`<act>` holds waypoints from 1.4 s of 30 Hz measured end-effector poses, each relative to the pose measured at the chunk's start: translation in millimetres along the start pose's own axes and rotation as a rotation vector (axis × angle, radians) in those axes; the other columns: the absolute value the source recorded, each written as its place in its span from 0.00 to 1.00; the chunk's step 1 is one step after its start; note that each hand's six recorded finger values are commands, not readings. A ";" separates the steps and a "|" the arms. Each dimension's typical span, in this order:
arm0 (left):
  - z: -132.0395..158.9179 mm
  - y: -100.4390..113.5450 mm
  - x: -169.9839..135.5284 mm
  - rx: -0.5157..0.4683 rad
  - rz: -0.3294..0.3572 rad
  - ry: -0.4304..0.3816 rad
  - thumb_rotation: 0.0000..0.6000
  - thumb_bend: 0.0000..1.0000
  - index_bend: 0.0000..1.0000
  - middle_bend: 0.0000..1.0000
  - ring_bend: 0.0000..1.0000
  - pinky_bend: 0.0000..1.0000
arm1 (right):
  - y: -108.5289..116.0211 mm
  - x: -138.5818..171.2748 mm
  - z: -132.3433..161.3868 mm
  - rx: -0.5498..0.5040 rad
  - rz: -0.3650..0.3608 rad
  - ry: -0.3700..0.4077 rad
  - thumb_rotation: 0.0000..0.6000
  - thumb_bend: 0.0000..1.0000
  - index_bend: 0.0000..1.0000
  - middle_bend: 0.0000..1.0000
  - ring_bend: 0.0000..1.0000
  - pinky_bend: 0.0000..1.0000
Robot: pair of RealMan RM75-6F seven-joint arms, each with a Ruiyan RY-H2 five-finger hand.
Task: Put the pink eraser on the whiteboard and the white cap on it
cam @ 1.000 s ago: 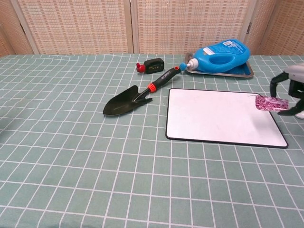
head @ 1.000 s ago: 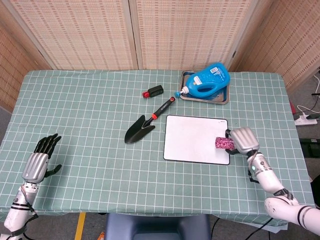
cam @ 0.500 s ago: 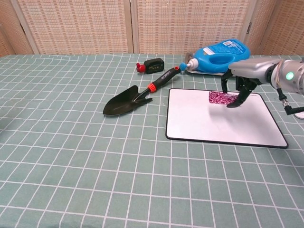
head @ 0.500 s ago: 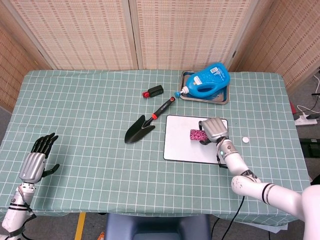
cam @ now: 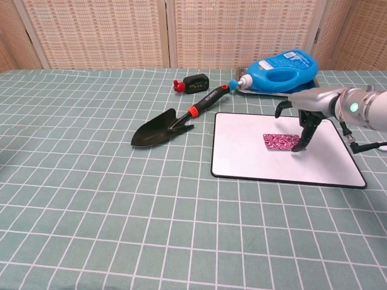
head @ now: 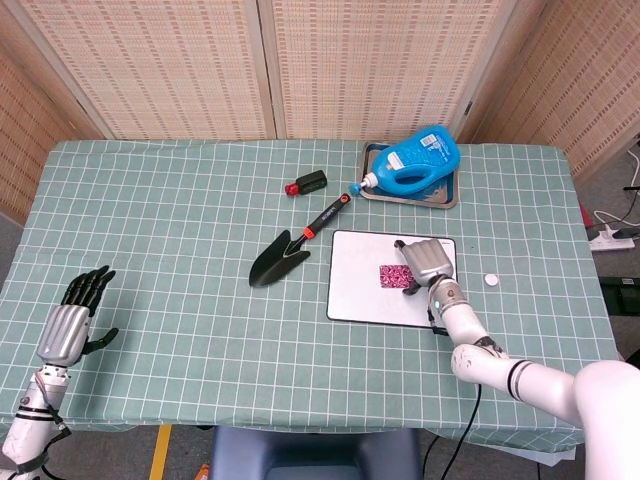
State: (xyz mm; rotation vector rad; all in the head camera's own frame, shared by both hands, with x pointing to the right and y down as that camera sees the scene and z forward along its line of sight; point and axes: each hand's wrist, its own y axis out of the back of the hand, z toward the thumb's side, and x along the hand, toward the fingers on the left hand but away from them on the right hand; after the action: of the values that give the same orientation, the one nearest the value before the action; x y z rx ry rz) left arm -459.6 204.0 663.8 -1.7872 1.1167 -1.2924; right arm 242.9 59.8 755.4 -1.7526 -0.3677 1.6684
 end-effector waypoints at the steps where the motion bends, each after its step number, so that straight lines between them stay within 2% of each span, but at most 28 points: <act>1: -0.1 -0.2 0.0 0.000 -0.001 0.001 1.00 0.19 0.00 0.00 0.00 0.00 | 2.4 1.8 -1.4 0.001 -0.004 -0.001 0.86 0.00 0.19 0.96 0.94 1.00; 6: -0.9 -1.0 -0.2 -0.005 -0.005 0.005 1.00 0.19 0.00 0.00 0.00 0.00 | 19.1 16.0 -23.7 0.008 -0.043 -0.037 0.86 0.00 0.25 0.96 0.94 1.00; 10: 0.0 -2.8 -0.7 -0.003 -0.012 0.003 1.00 0.19 0.00 0.00 0.00 0.00 | 28.1 36.4 -80.7 0.026 -0.064 -0.146 0.85 0.01 0.34 0.96 0.94 1.00; 13: 1.7 -4.5 -0.4 0.000 -0.016 -0.002 1.00 0.19 0.00 0.00 0.00 0.00 | 20.4 47.7 -121.1 0.027 -0.049 -0.226 0.86 0.05 0.38 0.96 0.94 1.00; 16: 3.0 -6.1 0.0 0.007 -0.019 -0.004 1.00 0.19 0.00 0.00 0.00 0.00 | 10.6 50.0 -149.7 0.020 -0.035 -0.281 0.85 0.08 0.42 0.96 0.94 1.00; 22: 3.4 -9.4 1.2 0.016 -0.027 0.000 1.00 0.19 0.00 0.00 0.00 0.00 | -14.0 48.4 -189.2 -0.014 -0.020 -0.340 0.85 0.12 0.47 0.96 0.94 1.00; 31: 2.5 -10.3 2.0 0.017 -0.030 0.002 1.00 0.19 0.00 0.00 0.00 0.00 | -48.9 40.3 -190.4 -0.078 0.029 -0.312 0.85 0.16 0.50 0.96 0.94 1.00; 34: 2.7 -10.1 1.8 0.009 -0.031 0.001 1.00 0.19 0.00 0.00 0.00 0.00 | -51.5 38.4 -185.3 -0.108 0.037 -0.293 0.85 0.17 0.50 0.96 0.94 1.00; 42: 2.6 -8.6 1.0 0.004 -0.028 -0.001 1.00 0.19 0.00 0.00 0.00 0.00 | -50.6 35.9 -178.4 -0.108 0.030 -0.264 0.85 0.23 0.50 0.96 0.94 1.00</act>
State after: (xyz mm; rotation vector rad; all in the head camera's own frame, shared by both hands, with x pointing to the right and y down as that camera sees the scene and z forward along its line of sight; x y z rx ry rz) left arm -454.8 206.7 670.9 -1.8066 1.0911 -1.3092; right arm 431.4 69.8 750.7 -1.6219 -0.5628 1.9390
